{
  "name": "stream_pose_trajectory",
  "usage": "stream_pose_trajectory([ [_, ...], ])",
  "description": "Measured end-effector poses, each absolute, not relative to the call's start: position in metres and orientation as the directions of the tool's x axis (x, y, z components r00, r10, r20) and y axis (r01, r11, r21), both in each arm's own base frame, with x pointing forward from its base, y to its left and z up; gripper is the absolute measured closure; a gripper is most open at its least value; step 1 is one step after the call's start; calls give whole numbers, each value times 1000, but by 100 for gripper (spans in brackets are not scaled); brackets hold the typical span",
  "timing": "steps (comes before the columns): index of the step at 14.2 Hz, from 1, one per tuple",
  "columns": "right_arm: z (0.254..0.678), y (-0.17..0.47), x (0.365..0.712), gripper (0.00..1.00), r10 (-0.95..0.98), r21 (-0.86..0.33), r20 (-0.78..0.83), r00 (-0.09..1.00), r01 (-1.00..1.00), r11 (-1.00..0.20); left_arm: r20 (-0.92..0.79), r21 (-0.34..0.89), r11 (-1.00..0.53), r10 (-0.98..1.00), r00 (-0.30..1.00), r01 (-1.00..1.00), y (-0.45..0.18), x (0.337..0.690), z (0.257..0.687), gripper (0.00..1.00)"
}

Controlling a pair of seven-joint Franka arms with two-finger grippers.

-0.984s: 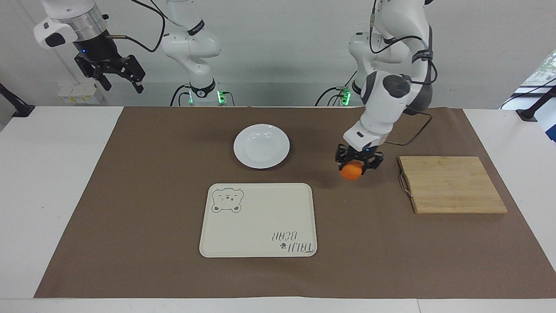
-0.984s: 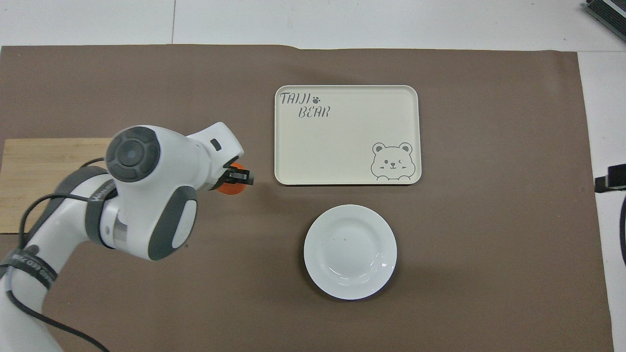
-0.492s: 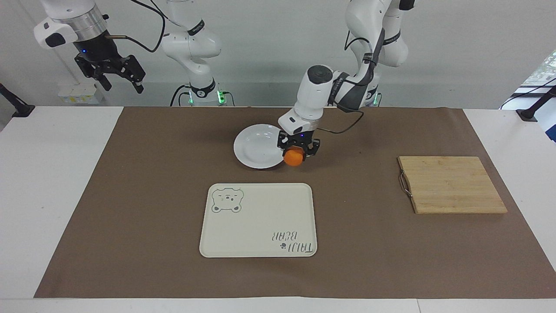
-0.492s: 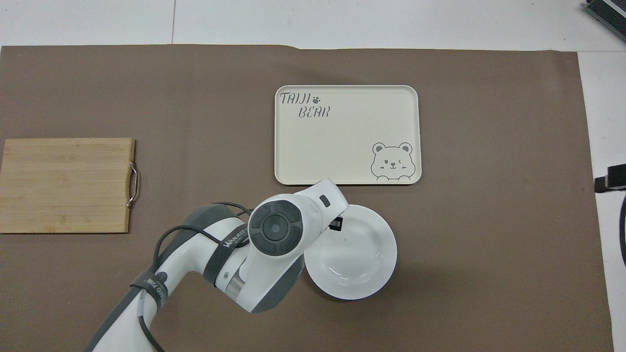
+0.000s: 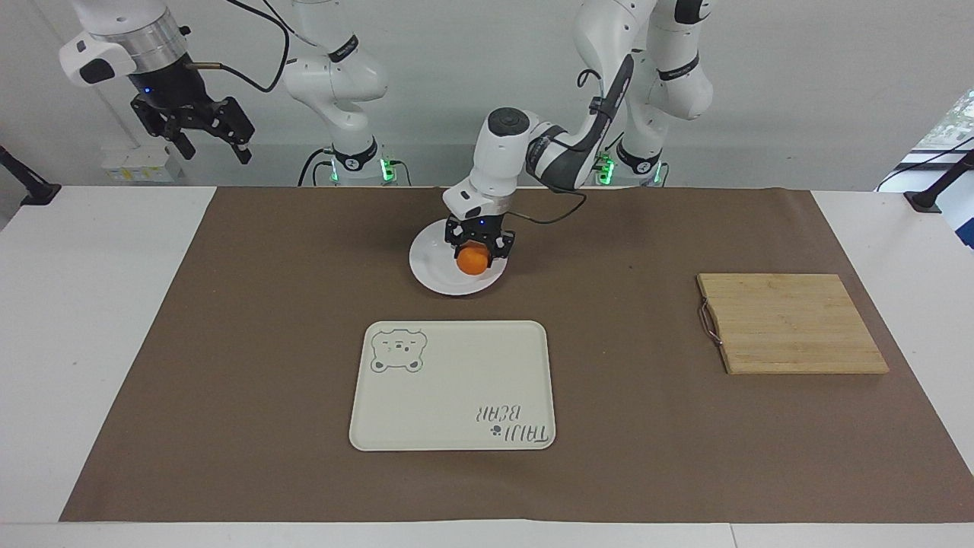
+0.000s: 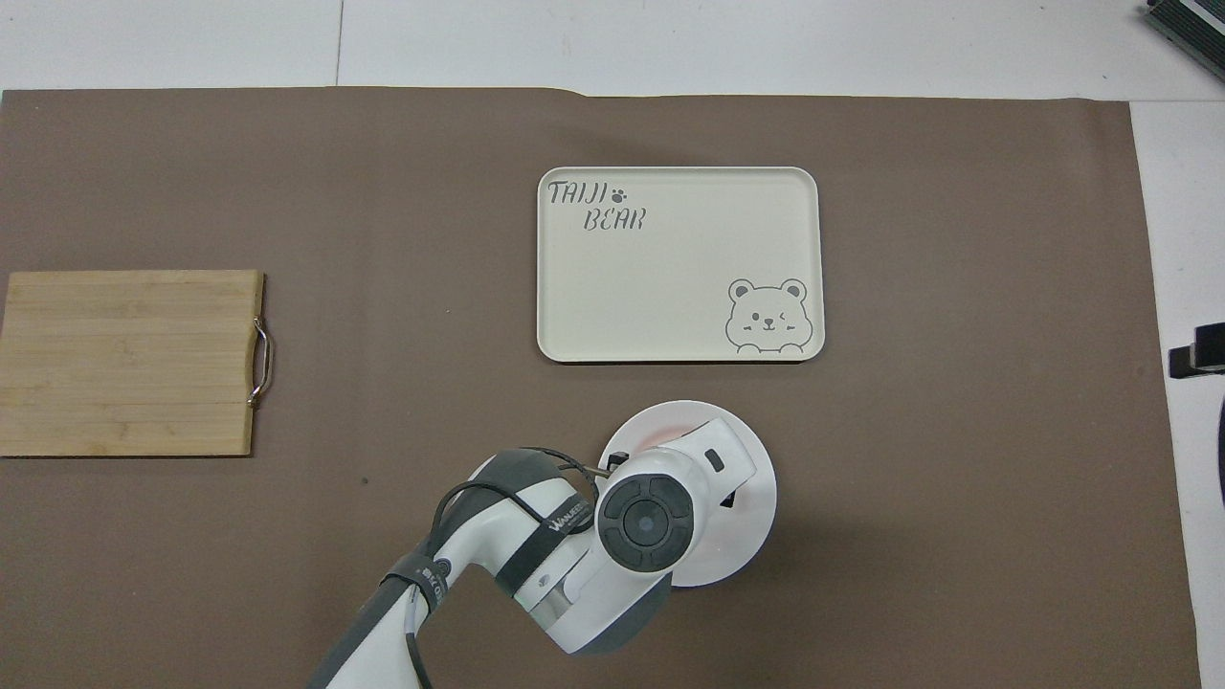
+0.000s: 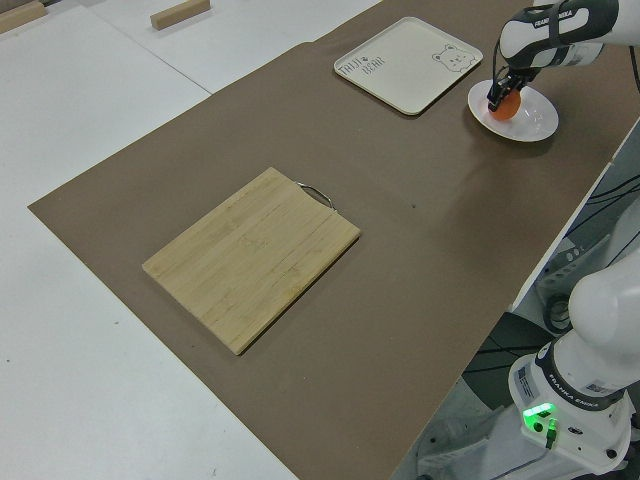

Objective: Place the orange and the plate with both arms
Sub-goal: 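Open the left gripper to drop the orange onto the plate, then withdraw the left gripper while the right gripper reaches the plate rim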

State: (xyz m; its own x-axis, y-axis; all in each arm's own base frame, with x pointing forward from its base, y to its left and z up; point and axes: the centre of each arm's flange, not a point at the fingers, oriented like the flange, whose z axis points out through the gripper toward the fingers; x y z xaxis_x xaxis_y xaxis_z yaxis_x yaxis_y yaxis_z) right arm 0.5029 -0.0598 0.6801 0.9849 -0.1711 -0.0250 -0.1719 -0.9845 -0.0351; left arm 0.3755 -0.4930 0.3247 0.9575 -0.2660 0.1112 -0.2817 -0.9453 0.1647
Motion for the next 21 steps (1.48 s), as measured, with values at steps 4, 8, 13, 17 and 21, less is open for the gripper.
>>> stream_pose_trajectory([
  [4, 679, -60, 501, 0, -171, -36, -28, 985, -172, -984, 114, 168, -945, -263, 958, -279, -494, 380, 343, 0],
  [8, 676, -60, 498, 0, -171, -37, -36, 985, -172, -984, 80, 147, -965, -209, 975, -219, -457, 405, 399, 0],
  [13, 663, -58, 491, 0, -135, -48, -66, 989, -138, -989, 38, 101, -983, -151, 988, -154, -335, 484, 431, 0],
  [17, 626, -47, 503, 0, -82, -107, -54, 995, -87, -990, 53, 36, -989, -139, 989, -141, -230, 536, 431, 0],
  [21, 545, -3, 514, 0, -18, -200, -80, 997, -34, -979, 72, 28, -986, -165, 984, -167, -149, 554, 458, 0],
])
